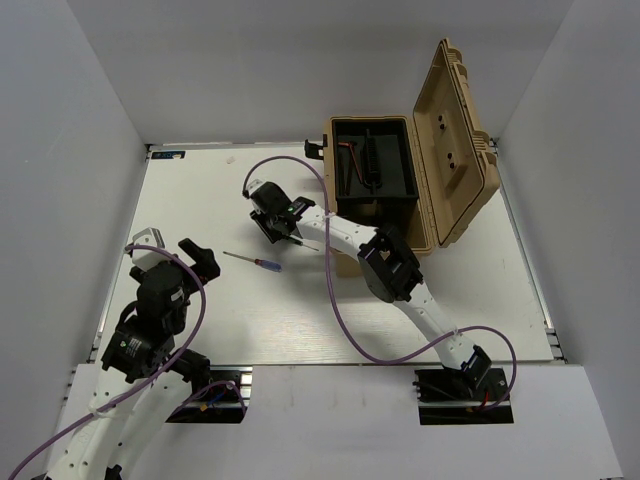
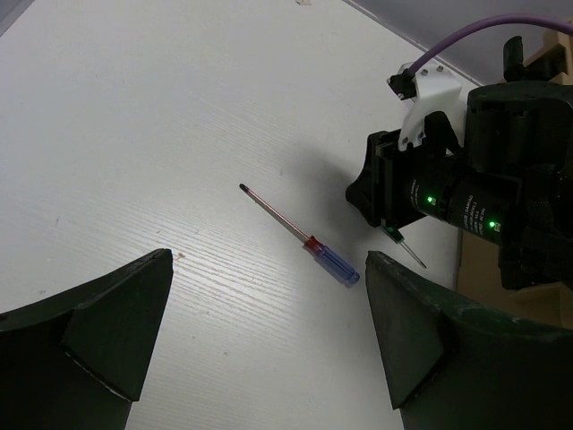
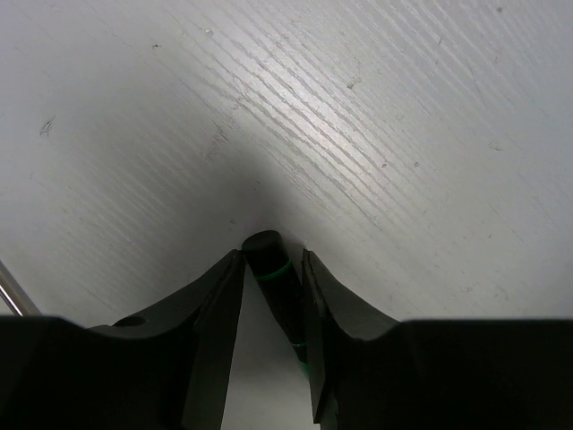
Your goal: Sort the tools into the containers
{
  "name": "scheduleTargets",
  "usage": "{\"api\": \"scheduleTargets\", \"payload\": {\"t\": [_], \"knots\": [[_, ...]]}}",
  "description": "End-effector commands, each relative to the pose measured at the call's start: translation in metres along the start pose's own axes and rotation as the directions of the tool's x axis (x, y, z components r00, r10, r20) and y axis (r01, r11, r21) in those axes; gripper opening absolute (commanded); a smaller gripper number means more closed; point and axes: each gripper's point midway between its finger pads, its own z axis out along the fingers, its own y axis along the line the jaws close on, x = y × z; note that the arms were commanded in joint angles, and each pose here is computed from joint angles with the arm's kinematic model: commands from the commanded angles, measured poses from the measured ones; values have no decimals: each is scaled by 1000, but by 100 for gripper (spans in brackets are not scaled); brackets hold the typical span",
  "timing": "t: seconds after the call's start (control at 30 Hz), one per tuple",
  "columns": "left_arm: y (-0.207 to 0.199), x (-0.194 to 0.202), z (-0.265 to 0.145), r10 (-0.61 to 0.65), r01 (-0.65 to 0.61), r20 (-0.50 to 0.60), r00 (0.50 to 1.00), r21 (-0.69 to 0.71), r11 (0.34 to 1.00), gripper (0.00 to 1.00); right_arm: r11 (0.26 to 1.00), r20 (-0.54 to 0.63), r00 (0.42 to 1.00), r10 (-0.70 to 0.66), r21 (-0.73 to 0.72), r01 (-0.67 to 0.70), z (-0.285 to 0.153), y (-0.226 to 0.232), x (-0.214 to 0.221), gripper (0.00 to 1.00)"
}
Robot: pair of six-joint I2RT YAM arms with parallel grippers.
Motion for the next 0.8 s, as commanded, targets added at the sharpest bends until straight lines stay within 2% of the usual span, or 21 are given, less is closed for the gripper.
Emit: {"api": "scheduleTargets", "payload": {"t": [0.0,0.1,0.17,0.27,0.4,0.5,0.63,0.73,0.77], "knots": [[0,0,1,7,-7,7,1000,1,1000,98,998,-102,994,-41,-41,37,-9,5,27,39],[0,0,1,7,-7,7,1000,1,1000,98,999,-115,993,-38,-43,33,-11,2,30,39],[0,0,1,7,-7,7,1000,1,1000,98,997,-119,991,-67,-50,61,-11,-1,32,35],[-5,3,2,17,-17,-8,1000,22,1000,97,997,-123,990,-63,-51,57,-13,-6,32,26],[-11,10,6,25,-24,-37,999,46,999,96,997,-115,991,-61,-59,55,-17,-9,28,8],[-15,12,7,26,-23,-47,999,61,998,96,995,-107,992,-60,-80,52,-20,-5,24,0],[-20,22,11,34,-28,-76,997,86,996,94,984,-74,996,-45,-173,31,-38,8,5,0],[-26,33,14,26,-13,-123,992,105,994,88,958,-5,999,-39,-284,36,-64,26,-23,0],[-27,40,17,24,-10,-151,988,97,995,84,953,8,999,-35,-300,36,-72,28,-30,0]]}}
